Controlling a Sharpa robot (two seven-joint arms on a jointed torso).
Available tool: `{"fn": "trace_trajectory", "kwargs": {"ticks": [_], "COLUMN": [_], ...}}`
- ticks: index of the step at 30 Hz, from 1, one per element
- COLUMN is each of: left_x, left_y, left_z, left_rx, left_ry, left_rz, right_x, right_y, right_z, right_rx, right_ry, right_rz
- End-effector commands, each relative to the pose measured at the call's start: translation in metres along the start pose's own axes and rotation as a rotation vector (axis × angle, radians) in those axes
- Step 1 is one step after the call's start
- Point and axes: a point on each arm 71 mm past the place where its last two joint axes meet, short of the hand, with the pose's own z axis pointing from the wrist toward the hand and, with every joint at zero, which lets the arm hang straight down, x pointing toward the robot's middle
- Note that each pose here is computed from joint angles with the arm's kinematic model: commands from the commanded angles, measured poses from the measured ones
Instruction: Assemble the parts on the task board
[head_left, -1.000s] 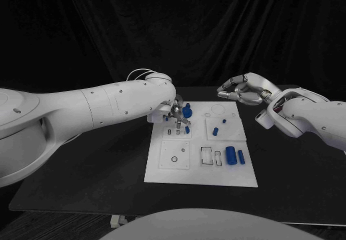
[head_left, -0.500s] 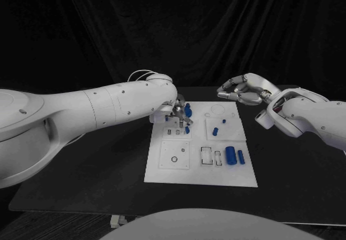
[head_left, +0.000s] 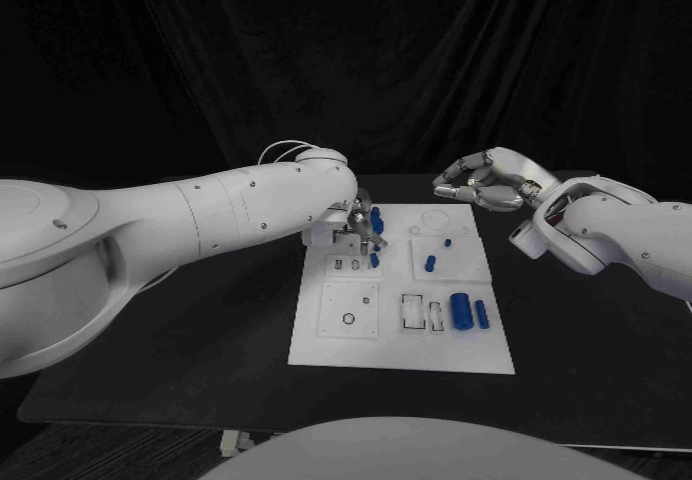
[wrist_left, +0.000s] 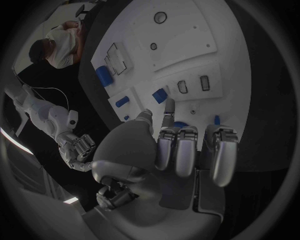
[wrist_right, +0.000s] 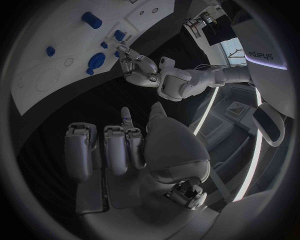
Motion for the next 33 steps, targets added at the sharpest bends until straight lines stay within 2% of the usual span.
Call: {"fn": "trace_trajectory", "kwargs": {"ticks": [1, 9, 17, 33], "left_x": [0.0035, 0.0082, 0.0111, 0.0124], "left_y": [-0.0024, -0.0048, -0.0036, -0.0031], "left_z": [0.0018, 0.0047, 0.0065, 0.0097], "left_rx": [0.004, -0.001, -0.009, -0.007], "left_ry": [0.022, 0.040, 0.052, 0.060], "left_rz": [0.000, 0.007, 0.010, 0.008], "right_x": [0.0016, 0.0022, 0.0030, 0.0041], "right_y": [-0.0018, -0.0021, -0.0030, -0.0034], "right_z": [-0.0008, -0.0011, -0.0013, -0.0009], "right_rx": [0.018, 0.019, 0.021, 0.023], "right_ry": [0.013, 0.017, 0.022, 0.031], "right_rz": [0.002, 0.004, 0.006, 0.010]}}
